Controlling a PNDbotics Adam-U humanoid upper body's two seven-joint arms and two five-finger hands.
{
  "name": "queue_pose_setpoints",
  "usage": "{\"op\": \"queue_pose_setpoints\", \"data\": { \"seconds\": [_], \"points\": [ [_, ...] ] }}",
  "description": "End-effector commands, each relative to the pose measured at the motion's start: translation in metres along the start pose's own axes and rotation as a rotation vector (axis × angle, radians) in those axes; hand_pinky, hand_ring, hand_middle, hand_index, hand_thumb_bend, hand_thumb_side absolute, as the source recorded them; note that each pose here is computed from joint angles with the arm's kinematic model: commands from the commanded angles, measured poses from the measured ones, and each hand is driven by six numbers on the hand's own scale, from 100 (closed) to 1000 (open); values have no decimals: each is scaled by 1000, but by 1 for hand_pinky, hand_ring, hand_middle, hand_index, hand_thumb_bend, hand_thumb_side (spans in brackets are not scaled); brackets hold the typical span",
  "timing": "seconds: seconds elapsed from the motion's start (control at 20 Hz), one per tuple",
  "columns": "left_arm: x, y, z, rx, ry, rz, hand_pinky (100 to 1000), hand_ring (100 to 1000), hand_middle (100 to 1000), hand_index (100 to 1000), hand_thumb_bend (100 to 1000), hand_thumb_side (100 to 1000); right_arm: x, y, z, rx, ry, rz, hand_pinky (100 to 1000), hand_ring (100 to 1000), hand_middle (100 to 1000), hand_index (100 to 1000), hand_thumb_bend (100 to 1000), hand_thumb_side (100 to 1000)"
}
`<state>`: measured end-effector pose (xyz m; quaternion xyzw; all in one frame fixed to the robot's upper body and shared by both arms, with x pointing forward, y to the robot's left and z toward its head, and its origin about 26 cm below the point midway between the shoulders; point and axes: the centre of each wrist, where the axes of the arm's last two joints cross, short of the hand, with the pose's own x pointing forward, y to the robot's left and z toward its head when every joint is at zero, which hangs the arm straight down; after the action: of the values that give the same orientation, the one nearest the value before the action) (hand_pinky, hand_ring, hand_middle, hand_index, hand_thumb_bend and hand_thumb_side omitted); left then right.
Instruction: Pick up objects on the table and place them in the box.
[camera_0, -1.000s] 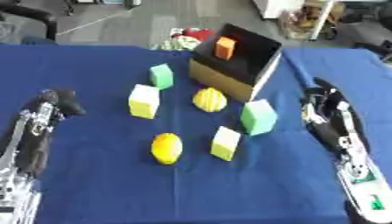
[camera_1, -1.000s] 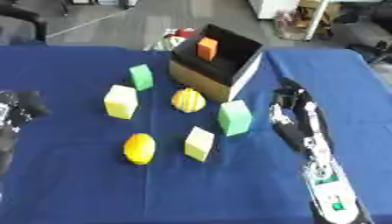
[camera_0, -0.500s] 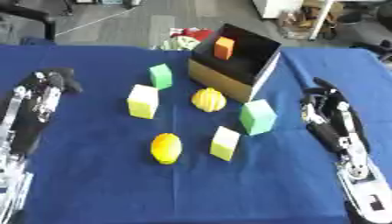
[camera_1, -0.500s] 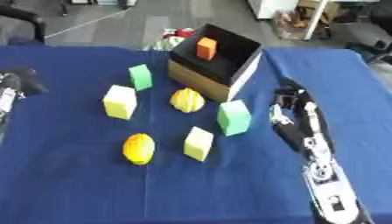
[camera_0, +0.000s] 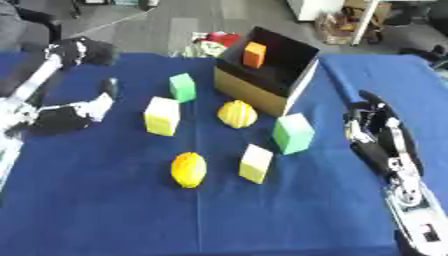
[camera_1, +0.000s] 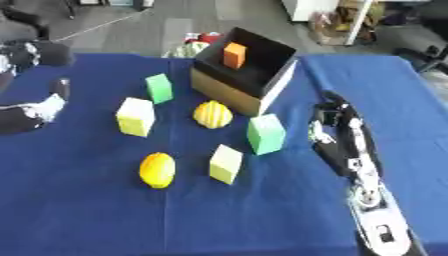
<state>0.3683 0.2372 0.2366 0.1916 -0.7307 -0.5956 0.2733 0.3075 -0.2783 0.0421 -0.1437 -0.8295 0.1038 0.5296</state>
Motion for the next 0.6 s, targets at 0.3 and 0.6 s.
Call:
{"op": "queue_pose_setpoints", "data": {
  "seconds": [0.3, 0.6],
  "points": [
    [-28, 4, -64, -492, -10, -320, 863, 824, 831, 938, 477, 249, 2, -5, -4, 22, -20, 20, 718, 660, 688, 901, 100, 371],
    [-53, -24, -100, -725, 73, -388, 866, 826, 841, 947, 647, 337, 2, -3, -4, 30, -18, 12, 718, 660, 688, 902, 100, 368]
  ]
}}
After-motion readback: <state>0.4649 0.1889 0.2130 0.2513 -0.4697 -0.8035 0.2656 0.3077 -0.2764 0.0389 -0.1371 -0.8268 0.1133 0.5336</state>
